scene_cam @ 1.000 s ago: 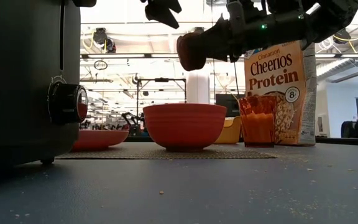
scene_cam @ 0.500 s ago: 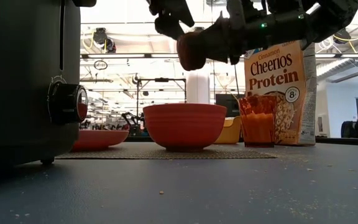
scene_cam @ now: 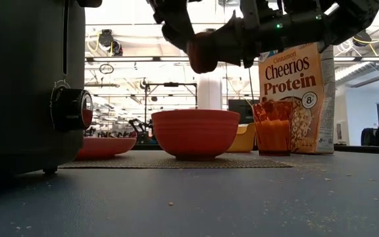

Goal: Arrange a breakfast setting
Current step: Put the apple on the gray table mat at the top right of the pink plate

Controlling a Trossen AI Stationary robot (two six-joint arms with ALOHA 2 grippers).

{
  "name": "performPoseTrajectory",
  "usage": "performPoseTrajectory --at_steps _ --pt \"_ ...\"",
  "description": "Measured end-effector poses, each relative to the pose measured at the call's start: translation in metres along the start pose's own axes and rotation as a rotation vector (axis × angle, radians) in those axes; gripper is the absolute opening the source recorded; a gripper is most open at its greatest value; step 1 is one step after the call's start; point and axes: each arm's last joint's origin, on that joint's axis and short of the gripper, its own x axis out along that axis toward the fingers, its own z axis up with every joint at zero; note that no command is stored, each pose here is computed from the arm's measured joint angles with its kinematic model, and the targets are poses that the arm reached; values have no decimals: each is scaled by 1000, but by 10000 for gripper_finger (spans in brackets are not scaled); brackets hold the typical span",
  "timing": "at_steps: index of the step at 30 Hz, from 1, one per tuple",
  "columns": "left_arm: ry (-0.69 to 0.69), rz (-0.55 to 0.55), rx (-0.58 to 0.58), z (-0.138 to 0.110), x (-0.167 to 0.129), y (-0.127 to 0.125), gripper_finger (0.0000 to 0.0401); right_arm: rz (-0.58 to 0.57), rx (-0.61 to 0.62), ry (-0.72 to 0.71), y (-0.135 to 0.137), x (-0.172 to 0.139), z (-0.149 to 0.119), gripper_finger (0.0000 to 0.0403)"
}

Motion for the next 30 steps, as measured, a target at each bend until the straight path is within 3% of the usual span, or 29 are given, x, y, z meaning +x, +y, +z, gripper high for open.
performPoseTrajectory --at_steps 17,30 --pt "-19 3 -10 2 0 0 388 0 1 -5 0 0 0 270" --pt "-19 0 -12 2 0 0 258 -1 1 -4 0 0 0 270"
